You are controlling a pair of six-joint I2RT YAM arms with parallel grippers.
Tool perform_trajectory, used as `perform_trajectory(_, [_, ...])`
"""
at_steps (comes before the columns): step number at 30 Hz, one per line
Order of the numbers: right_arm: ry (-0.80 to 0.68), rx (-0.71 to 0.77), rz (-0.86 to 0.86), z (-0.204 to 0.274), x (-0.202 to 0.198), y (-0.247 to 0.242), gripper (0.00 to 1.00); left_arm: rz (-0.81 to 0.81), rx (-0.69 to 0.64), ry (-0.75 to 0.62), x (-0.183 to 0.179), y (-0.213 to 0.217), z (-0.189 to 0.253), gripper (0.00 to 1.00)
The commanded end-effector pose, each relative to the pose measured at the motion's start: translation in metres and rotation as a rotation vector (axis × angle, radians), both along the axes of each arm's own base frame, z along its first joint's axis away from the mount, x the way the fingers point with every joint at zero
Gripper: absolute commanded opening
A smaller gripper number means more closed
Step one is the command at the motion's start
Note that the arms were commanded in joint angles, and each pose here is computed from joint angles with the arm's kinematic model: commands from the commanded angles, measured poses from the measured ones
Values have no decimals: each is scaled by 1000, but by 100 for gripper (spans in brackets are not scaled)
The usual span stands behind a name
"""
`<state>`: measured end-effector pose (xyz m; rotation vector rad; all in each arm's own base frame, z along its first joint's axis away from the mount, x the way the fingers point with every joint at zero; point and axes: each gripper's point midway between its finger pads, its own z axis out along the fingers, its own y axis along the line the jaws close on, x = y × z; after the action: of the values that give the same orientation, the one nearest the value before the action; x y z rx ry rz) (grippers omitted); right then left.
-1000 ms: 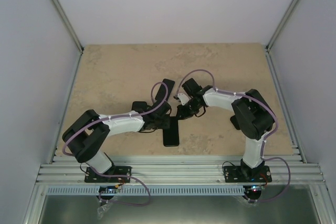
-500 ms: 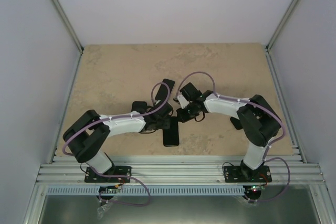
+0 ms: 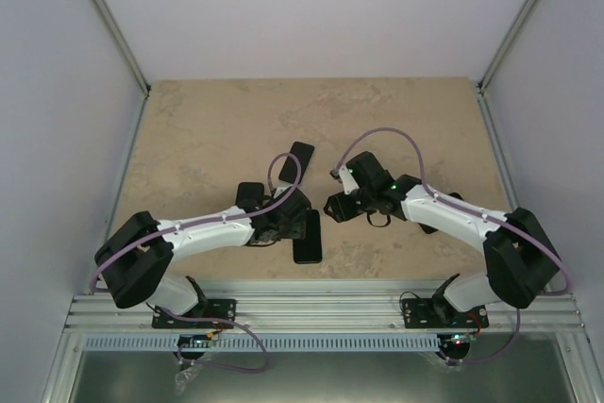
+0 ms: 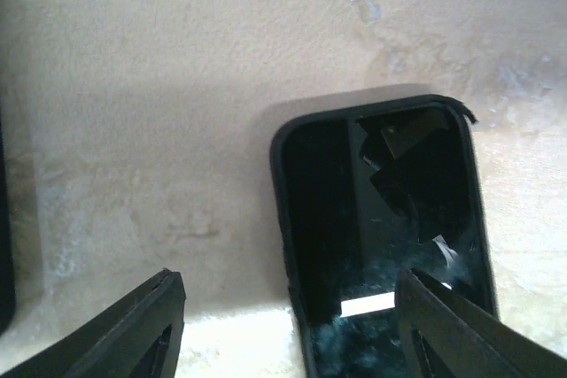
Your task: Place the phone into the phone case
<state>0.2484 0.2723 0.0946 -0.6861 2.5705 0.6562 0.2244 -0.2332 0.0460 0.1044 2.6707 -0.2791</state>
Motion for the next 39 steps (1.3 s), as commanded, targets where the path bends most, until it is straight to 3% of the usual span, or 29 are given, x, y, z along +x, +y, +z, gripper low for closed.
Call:
perform_trajectory(1, [-77,-14,-85,0,11,-19,60,-9,-38,-21,-5,-13,16,70])
perform_trajectory(8, [-175,8,-171,3,16,-42,87,-22,-29,-39,-10,-28,20,84])
perform_trajectory(12, [-219,-22,-239,-4,20,-61,97,-31,17,-31,-11,-35,12,94])
perform_trajectory(14, [-243,-43,-275,-8,22,-70,98,-38,46,-27,-13,-39,7,99])
perform_trajectory(26, [-281,-85,-376,-8,22,-97,98,-63,198,40,-33,-40,-27,99])
perform_trajectory(39, [-272,-102,-379,-13,21,-99,98,-90,190,113,-51,-31,-45,97])
